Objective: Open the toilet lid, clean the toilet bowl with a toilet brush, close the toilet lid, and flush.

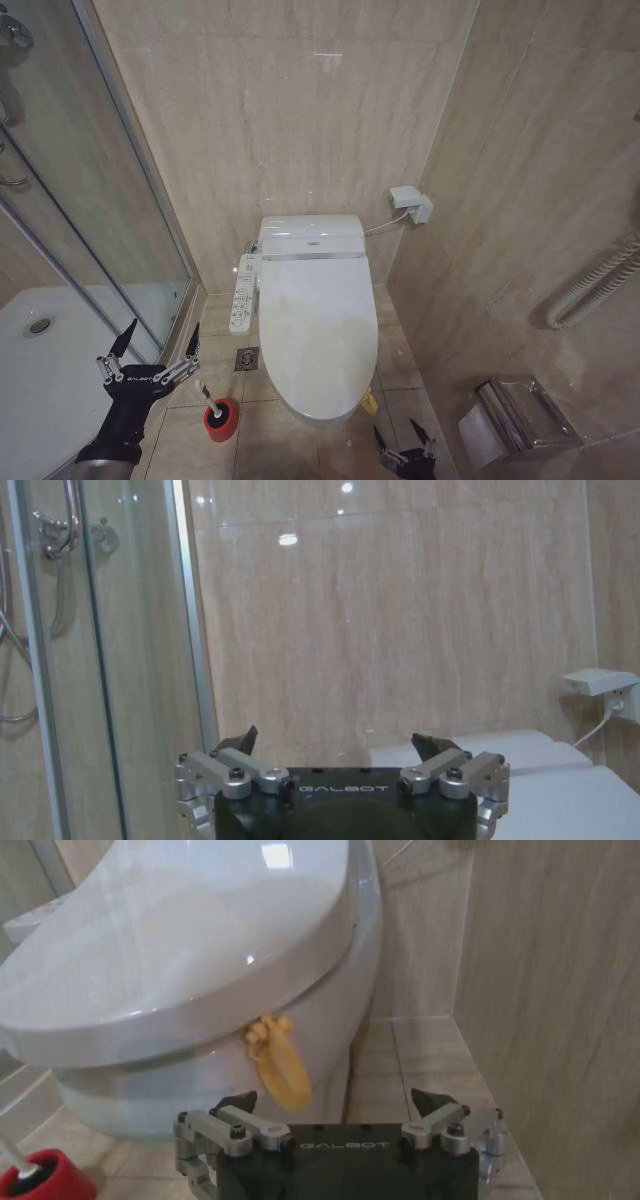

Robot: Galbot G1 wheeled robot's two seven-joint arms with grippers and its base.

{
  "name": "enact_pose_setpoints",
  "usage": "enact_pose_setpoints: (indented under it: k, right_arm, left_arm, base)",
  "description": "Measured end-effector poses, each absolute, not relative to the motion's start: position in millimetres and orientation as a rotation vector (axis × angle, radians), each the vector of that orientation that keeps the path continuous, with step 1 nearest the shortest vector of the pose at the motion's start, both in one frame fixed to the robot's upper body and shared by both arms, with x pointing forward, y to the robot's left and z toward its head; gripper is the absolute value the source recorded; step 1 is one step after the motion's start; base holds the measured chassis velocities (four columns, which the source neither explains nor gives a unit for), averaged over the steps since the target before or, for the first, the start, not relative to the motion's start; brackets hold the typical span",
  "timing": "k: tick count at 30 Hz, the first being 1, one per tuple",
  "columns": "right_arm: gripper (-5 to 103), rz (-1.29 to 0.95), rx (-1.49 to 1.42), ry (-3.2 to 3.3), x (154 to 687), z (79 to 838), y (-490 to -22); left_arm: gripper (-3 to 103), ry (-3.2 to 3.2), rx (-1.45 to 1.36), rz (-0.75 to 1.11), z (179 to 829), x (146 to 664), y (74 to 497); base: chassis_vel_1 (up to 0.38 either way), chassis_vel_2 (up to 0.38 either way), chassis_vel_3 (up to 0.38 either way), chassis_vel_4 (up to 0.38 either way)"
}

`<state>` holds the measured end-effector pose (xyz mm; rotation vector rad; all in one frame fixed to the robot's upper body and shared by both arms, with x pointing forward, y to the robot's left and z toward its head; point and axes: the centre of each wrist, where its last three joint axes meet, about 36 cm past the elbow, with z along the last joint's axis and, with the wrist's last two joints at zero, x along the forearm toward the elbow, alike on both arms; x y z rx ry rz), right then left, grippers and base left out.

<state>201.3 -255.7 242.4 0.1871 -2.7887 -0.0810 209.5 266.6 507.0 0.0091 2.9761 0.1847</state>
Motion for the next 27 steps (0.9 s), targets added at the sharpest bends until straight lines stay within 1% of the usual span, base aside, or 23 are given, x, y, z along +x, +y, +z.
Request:
enact_pose_setpoints:
  k: [15,18,21,27]
  right_arm:
    - [100,-0.099,0.175,-2.812,224,232,-239]
    - [100,-0.079,0.169,-2.829,232,228,-237]
    - [100,0.008,0.184,-2.867,241,222,-238]
    - [100,0.035,0.188,-2.878,250,218,-238]
  left_arm:
    - [100,2.976,0.009,0.185,507,210,267]
    - [100,2.976,0.009,0.185,507,210,267]
    - [100,2.976,0.009,0.185,507,210,267]
    - [100,2.976,0.009,0.185,507,210,267]
  base:
    - [0.000,0.000,0.000,0.000]
    - [0.000,0.000,0.000,0.000]
    - [0.000,0.000,0.000,0.000]
    - [0.000,0.000,0.000,0.000]
